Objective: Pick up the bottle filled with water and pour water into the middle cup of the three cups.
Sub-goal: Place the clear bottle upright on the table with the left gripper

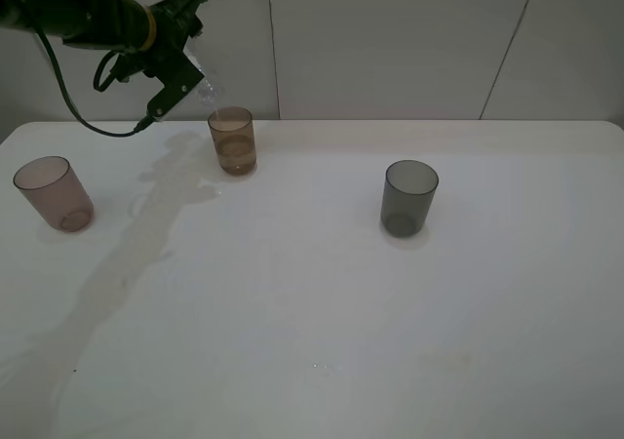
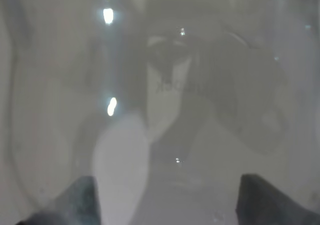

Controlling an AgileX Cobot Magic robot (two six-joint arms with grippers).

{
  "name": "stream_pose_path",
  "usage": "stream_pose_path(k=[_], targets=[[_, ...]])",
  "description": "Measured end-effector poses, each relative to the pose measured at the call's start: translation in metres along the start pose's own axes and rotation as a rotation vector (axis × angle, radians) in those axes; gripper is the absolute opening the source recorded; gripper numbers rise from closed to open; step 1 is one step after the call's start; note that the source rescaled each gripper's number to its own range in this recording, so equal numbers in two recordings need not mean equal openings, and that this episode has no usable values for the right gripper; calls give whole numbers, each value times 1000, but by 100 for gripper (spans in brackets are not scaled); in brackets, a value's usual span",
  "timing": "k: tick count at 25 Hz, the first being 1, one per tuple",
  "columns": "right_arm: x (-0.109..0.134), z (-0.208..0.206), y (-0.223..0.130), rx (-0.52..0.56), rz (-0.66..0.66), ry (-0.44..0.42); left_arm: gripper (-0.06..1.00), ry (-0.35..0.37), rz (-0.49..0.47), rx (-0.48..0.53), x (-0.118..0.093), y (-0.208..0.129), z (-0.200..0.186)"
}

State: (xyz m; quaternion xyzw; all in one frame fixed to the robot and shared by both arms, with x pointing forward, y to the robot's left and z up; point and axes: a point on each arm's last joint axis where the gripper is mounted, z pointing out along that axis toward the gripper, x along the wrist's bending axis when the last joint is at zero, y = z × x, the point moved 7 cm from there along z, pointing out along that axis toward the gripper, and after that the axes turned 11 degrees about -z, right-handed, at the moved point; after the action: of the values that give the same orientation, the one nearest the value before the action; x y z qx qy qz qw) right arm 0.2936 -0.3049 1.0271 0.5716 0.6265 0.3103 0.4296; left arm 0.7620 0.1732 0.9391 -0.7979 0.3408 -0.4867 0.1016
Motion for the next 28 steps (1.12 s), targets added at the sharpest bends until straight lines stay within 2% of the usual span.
stream_pose_path(k=[5,22,25,28], targets=[[0,0,0,0,0,0,1,5,48,-1,1,0,0],[0,0,0,0,0,0,1,15,-6,-6,2,1,0],[0,0,0,0,0,0,1,21,-73,-17,4,2,-1],[0,0,0,0,0,0,1,36,-209,-37,10,5,-5]])
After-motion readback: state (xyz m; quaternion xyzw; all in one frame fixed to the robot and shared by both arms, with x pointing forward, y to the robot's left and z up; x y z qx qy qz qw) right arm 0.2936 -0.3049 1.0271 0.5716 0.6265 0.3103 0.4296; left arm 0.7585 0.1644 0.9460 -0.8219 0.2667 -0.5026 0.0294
